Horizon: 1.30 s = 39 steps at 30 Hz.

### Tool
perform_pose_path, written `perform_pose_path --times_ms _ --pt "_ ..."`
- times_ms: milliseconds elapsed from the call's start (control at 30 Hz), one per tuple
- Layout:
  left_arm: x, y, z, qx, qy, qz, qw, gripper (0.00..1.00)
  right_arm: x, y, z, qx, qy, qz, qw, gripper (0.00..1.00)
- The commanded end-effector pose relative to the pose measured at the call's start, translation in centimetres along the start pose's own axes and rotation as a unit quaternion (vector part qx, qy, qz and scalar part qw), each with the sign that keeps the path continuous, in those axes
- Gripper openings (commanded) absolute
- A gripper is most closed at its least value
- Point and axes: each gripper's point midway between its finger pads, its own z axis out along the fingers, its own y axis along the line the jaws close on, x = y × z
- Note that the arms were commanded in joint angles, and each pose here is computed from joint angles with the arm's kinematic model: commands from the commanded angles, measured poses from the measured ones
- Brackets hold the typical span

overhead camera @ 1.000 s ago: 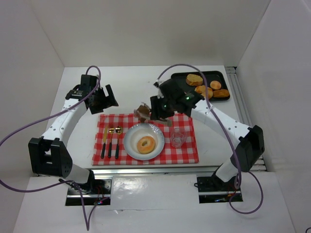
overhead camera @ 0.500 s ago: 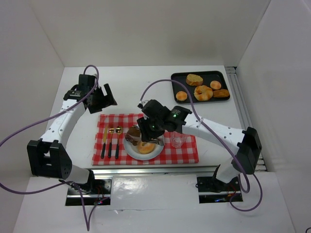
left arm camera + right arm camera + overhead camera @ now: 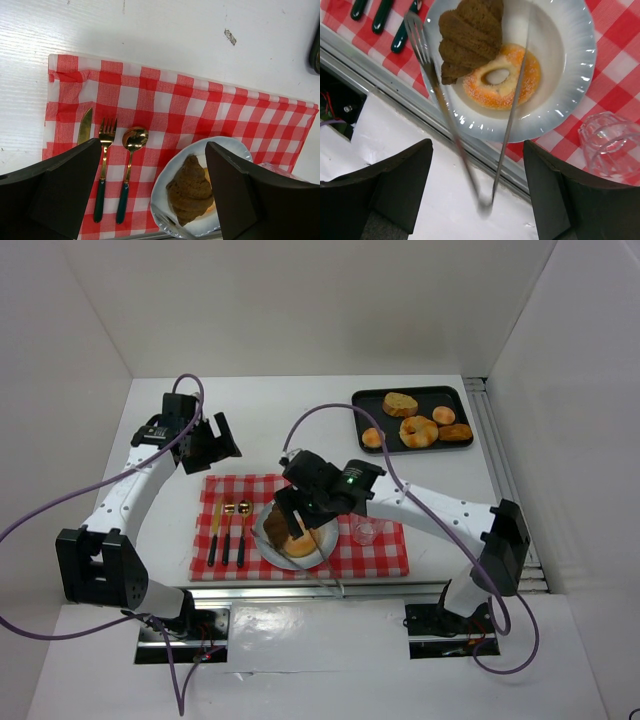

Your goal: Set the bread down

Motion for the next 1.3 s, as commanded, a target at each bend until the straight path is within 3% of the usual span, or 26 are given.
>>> perform_pose_path --times_ms 0,200,533,633,733,967,1267 --pt "-1.8 -1.2 -1.4 0.021 -0.031 -0.008 0.999 0.98 -1.8 -0.4 -2.6 0.025 -0.028 -0.019 0.999 0.8" --pt "-1.7 -1.4 -1.4 0.025 -0.029 -0.008 0.999 0.98 -4.1 -1.6 -4.3 0.023 -0.068 0.002 0.997 0.74" --pt "-1.7 -1.4 -1.4 0.025 -0.029 -0.008 0.999 0.98 -2.3 -2.5 -2.3 0.021 -0.045 0.007 0.999 0.74" --pt "-1.5 -1.4 -1.1 0.026 -0.022 -0.008 0.999 0.98 0.3 -3.0 -0.7 0.015 -0.005 0.017 1.0 0.7" --pt "-1.5 -1.4 -1.1 0.026 -0.022 -0.008 0.999 0.98 3.9 -3.1 0.7 0.024 0.038 -0.009 0.999 0.74" --pt "-1.4 -1.3 -0.8 0.024 -0.018 -0.009 1.0 0.98 6.8 -2.7 3.3 0.019 0.075 -0.034 0.996 0.74" --pt "-1.4 -1.3 -0.8 0.024 -0.018 -0.009 1.0 0.98 10.2 -2.6 5.5 0.014 0.114 -0.049 0.992 0.6"
